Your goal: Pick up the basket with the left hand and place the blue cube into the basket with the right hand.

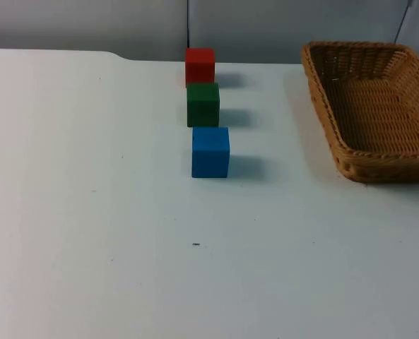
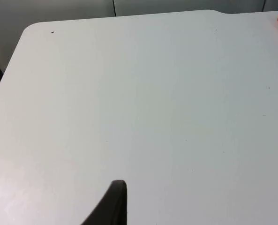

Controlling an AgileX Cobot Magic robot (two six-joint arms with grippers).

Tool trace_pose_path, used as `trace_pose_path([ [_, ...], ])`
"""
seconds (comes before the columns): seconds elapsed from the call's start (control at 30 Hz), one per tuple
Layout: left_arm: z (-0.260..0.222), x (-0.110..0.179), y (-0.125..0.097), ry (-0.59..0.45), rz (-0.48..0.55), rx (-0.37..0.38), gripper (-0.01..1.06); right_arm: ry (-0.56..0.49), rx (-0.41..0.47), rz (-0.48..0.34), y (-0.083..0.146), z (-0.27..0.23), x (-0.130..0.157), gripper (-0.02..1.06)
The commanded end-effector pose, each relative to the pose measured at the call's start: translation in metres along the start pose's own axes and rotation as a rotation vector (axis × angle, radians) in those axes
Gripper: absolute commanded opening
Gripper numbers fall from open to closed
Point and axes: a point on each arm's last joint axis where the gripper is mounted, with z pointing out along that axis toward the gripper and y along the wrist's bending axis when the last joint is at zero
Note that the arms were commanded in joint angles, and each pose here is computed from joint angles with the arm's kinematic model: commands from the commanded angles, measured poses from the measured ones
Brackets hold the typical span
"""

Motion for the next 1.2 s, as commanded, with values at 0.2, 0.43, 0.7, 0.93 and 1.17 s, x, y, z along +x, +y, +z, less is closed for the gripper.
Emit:
trace_pose_path([
  [0.2,-0.004,-0.003,-0.004,-0.023,0.006,0.050,1.05,-0.002,0.008,-0.006,0.000,0.002,0.001,1.04],
  [0.43,-0.006,-0.024,-0.014,0.005,-0.066,0.172,1.05,-0.002,0.008,-0.006,0.000,0.002,0.001,1.04],
  [0.7,0.000,-0.070,-0.017,0.032,-0.081,0.223,1.05,-0.002,0.008,-0.006,0.000,0.002,0.001,1.04],
  [0.93,0.022,-0.096,-0.020,0.079,-0.109,0.259,1.05,-0.002,0.008,-0.006,0.000,0.002,0.001,1.04],
  [1.17,0.066,-0.128,-0.036,0.056,-0.116,0.442,1.05,-0.002,0.008,-0.006,0.000,0.002,0.001,1.04],
])
